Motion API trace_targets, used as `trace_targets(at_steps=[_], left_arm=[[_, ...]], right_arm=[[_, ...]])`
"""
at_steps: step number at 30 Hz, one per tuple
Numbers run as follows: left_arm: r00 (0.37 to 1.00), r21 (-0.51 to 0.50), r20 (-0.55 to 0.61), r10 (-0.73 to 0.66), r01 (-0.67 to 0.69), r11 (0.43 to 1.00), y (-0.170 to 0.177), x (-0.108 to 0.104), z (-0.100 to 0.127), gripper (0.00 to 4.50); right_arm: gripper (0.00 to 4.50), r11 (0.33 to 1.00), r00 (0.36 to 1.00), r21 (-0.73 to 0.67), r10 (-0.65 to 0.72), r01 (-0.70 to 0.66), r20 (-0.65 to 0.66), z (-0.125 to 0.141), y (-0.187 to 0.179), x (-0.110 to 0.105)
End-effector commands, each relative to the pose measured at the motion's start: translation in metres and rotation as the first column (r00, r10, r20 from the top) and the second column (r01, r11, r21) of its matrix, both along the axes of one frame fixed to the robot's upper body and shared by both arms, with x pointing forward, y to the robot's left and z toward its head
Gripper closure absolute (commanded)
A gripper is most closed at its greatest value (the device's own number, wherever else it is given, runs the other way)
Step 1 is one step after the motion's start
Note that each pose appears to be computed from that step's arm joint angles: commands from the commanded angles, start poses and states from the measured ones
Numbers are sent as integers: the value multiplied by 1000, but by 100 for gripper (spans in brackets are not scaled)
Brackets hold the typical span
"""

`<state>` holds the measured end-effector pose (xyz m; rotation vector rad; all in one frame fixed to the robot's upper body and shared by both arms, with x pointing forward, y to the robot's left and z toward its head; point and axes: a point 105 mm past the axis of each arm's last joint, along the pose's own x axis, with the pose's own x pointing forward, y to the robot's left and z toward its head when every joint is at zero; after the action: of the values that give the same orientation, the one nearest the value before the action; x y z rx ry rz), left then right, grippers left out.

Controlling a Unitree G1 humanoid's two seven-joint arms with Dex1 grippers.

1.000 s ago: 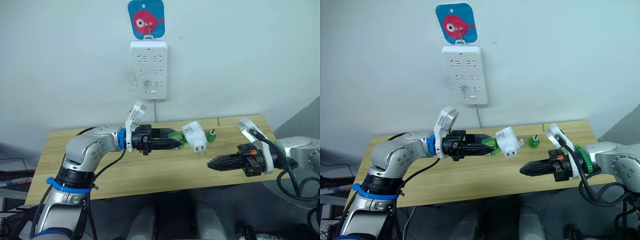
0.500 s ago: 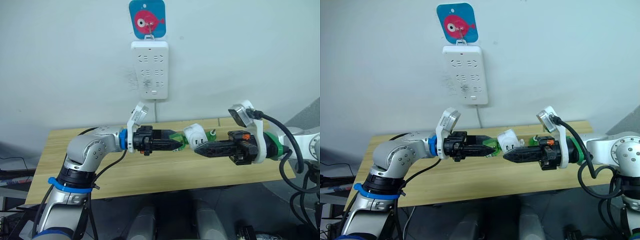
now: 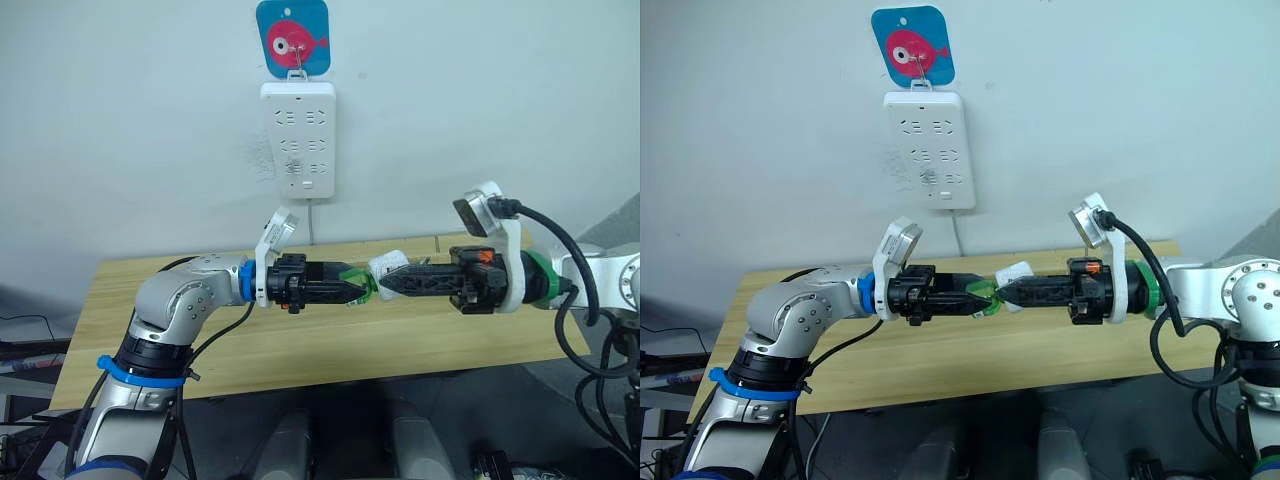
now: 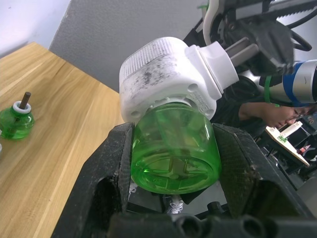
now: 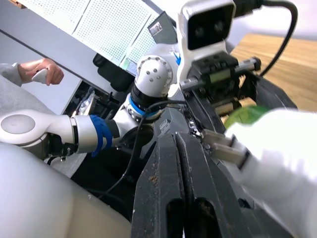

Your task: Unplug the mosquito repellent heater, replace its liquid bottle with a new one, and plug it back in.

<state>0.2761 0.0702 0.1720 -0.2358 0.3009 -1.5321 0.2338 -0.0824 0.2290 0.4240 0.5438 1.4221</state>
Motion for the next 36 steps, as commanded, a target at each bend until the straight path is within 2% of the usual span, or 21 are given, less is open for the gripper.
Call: trace_targets(at_steps=[1, 4, 7, 9, 12, 16, 18, 19, 21, 23, 27, 28, 33, 34, 36], left_arm=[[999, -19, 35, -36, 37, 999, -3, -8, 7, 231], [999, -14, 35, -23, 24, 1000, 0, -6, 7, 231], [999, -9, 38, -17, 18, 1000, 2, -5, 6, 231], [999, -7, 39, -19, 20, 1000, 3, -6, 6, 231], [999, -6, 39, -25, 25, 1000, 3, -7, 5, 231], [999, -6, 41, -33, 33, 999, 3, -8, 6, 231], [998, -4, 45, -43, 43, 999, 2, -10, 6, 231], [998, -4, 45, -47, 47, 999, 2, -11, 6, 231], [998, -4, 47, -51, 51, 999, 1, -11, 7, 231], [997, -3, 48, -54, 54, 999, 1, -12, 8, 231], [997, -3, 48, -57, 57, 998, 1, -12, 8, 231], [997, -3, 48, -58, 58, 998, 1, -12, 8, 231], [997, -6, 47, -64, 64, 998, -1, -12, 8, 231], [997, -6, 46, -64, 64, 998, -1, -12, 8, 231], [998, -5, 43, -54, 54, 999, 1, -11, 6, 231]], right_arm=[[445, 997, 996, -38, 63, -61, 57, 1, 0, -15], [445, 985, 989, -123, 128, -118, 77, -9, -8, -31], [386, 968, 980, -175, 192, -180, 53, -12, -22, -46], [323, 964, 980, -207, 186, -169, 67, -13, -31, -46], [221, 968, 983, -248, 78, -35, 166, -18, -44, -22], [86, 968, 965, -221, -63, 122, 256, -16, -56, 14], [23, 967, 963, -213, -86, 143, 257, -13, -60, 25], [6, 966, 961, -210, -91, 148, 261, -11, -60, 29], [22, 970, 957, -176, -116, 167, 267, -4, -59, 39], [75, 977, 955, -133, -128, 168, 266, 4, -53, 47], [223, 987, 960, -77, -119, 142, 254, 12, -39, 52], [249, 990, 962, -60, -111, 129, 248, 14, -34, 52], [422, 996, 967, -63, -44, 62, 250, 8, -13, 45], [446, 997, 968, -66, -27, 45, 248, 7, -11, 43], [446, 996, 969, -91, 28, -5, 247, 4, -7, 32]])
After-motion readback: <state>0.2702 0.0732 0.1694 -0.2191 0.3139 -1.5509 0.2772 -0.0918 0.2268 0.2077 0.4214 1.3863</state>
